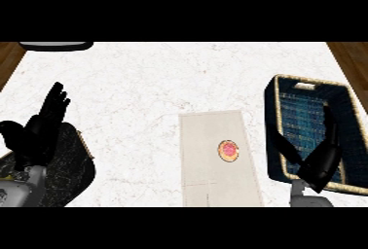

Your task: Pick the cupcake from the placemat and place it in the basket

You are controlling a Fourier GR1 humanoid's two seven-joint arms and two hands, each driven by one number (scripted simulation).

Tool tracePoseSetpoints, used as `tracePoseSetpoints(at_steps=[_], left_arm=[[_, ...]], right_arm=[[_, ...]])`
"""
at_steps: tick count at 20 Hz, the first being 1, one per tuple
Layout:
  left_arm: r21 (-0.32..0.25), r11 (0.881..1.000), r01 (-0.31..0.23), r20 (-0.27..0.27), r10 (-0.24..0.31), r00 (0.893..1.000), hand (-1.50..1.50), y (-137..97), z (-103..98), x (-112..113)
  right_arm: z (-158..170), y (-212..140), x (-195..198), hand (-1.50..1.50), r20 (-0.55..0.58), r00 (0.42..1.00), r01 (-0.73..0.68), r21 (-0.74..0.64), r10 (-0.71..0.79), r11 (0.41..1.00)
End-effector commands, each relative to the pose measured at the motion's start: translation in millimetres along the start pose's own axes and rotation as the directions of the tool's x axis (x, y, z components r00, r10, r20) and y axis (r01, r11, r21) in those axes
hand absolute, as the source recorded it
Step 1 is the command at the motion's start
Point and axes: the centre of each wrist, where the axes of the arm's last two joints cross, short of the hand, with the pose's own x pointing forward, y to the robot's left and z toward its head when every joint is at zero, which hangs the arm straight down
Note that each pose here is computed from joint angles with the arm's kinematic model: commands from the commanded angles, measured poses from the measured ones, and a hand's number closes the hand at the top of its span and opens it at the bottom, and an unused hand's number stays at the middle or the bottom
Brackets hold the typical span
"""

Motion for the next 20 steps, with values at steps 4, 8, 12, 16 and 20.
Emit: tracePoseSetpoints(at_steps=[4, 8, 12, 16, 20], left_arm=[[0.002, 1.000, -0.005, 0.000, 0.005, 1.000, 0.00, 5, -4, 2], [-0.011, 1.000, -0.001, -0.005, 0.001, 1.000, 0.00, 0, -4, 2], [0.005, 1.000, -0.001, -0.028, 0.001, 1.000, 0.00, -3, -6, -6], [0.025, 1.000, 0.005, -0.031, -0.004, 1.000, 0.00, -2, -11, -8], [-0.016, 1.000, -0.003, -0.002, 0.003, 1.000, 0.00, -5, -19, 9]], right_arm=[[27, -14, -31, -1.50, -0.192, 0.915, -0.297, 0.277, 0.355, 0.914], [42, -4, -7, -1.50, -0.232, 0.850, -0.305, 0.515, 0.473, 0.801], [41, -8, 49, -1.50, -0.221, 0.820, -0.312, 0.602, 0.528, 0.735], [42, -31, 114, -1.50, -0.226, 0.795, -0.325, 0.625, 0.563, 0.709], [47, -46, 159, -1.50, -0.277, 0.801, -0.297, 0.586, 0.531, 0.754]])
